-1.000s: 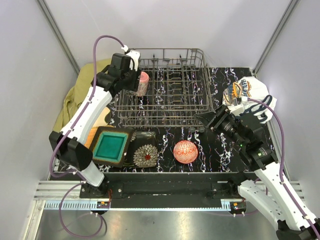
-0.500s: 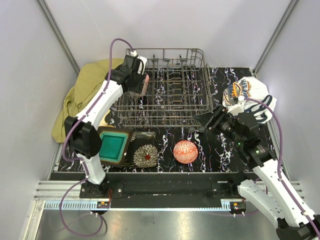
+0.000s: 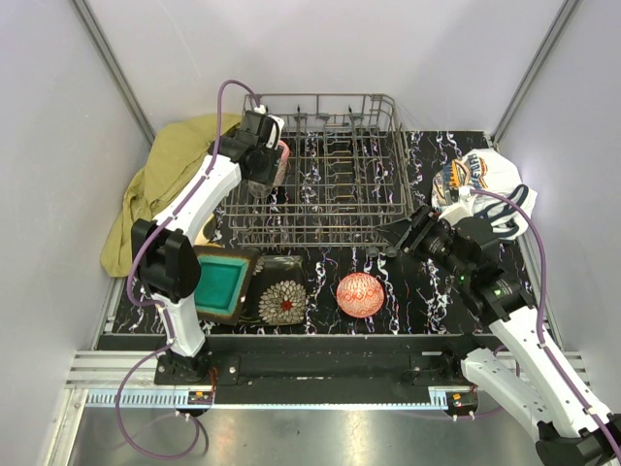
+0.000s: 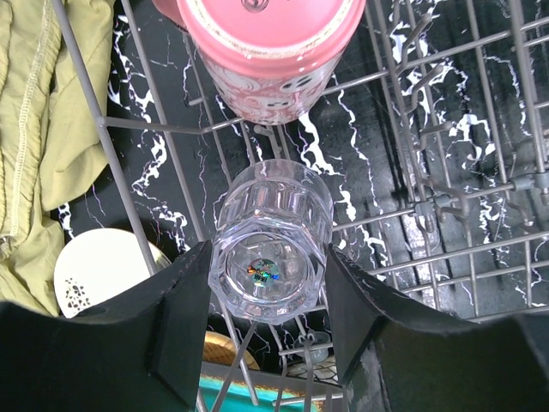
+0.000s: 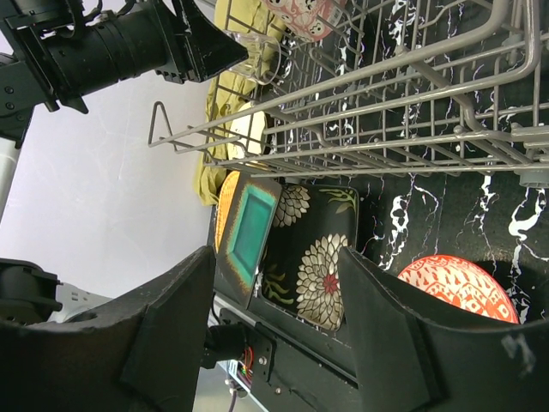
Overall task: Load the mixed dishes into the dish rack
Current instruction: Place the cup upside down on the dish rack
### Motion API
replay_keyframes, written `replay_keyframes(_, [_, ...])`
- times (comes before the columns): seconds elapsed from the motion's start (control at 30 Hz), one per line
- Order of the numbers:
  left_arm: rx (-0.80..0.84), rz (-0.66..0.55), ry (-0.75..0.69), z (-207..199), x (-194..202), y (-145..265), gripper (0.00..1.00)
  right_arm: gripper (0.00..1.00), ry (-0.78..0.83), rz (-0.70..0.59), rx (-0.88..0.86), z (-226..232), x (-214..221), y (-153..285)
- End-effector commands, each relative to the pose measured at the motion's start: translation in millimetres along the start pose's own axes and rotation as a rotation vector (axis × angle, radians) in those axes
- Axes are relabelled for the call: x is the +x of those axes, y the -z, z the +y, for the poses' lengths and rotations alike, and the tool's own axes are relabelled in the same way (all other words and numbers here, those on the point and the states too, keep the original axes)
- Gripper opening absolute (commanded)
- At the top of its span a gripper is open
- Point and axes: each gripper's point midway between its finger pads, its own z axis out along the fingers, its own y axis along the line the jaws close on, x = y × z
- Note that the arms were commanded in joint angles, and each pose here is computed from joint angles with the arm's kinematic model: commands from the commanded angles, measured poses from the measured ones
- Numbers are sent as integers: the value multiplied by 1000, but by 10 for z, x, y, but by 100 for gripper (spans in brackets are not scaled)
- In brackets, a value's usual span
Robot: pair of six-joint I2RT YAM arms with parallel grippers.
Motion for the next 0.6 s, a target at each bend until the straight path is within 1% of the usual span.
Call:
replay_keyframes(0.0, [1,-34,23,53,-64,-33,0,68,24,-52,-20,115,-149,39])
replay_keyframes(0.23, [24,-4,27,15,40,-148,0,67,16,-58,-15,95,-141,63])
replay_keyframes(0.33, [40,13,23,-19,80,-212,5,68,16,-54,-15,98,-138,53])
replay_keyframes(0.37, [48,14,23,-35,81,-221,8,68,17,-55,-14,100,-146,49])
replay_keyframes(0.5, [52,36,27,-34,148,-286,13,68,27,-48,-15,126,-160,32])
replay_keyframes(0.57, [58,48,26,-45,188,-318,14,68,32,-44,-16,139,-164,25])
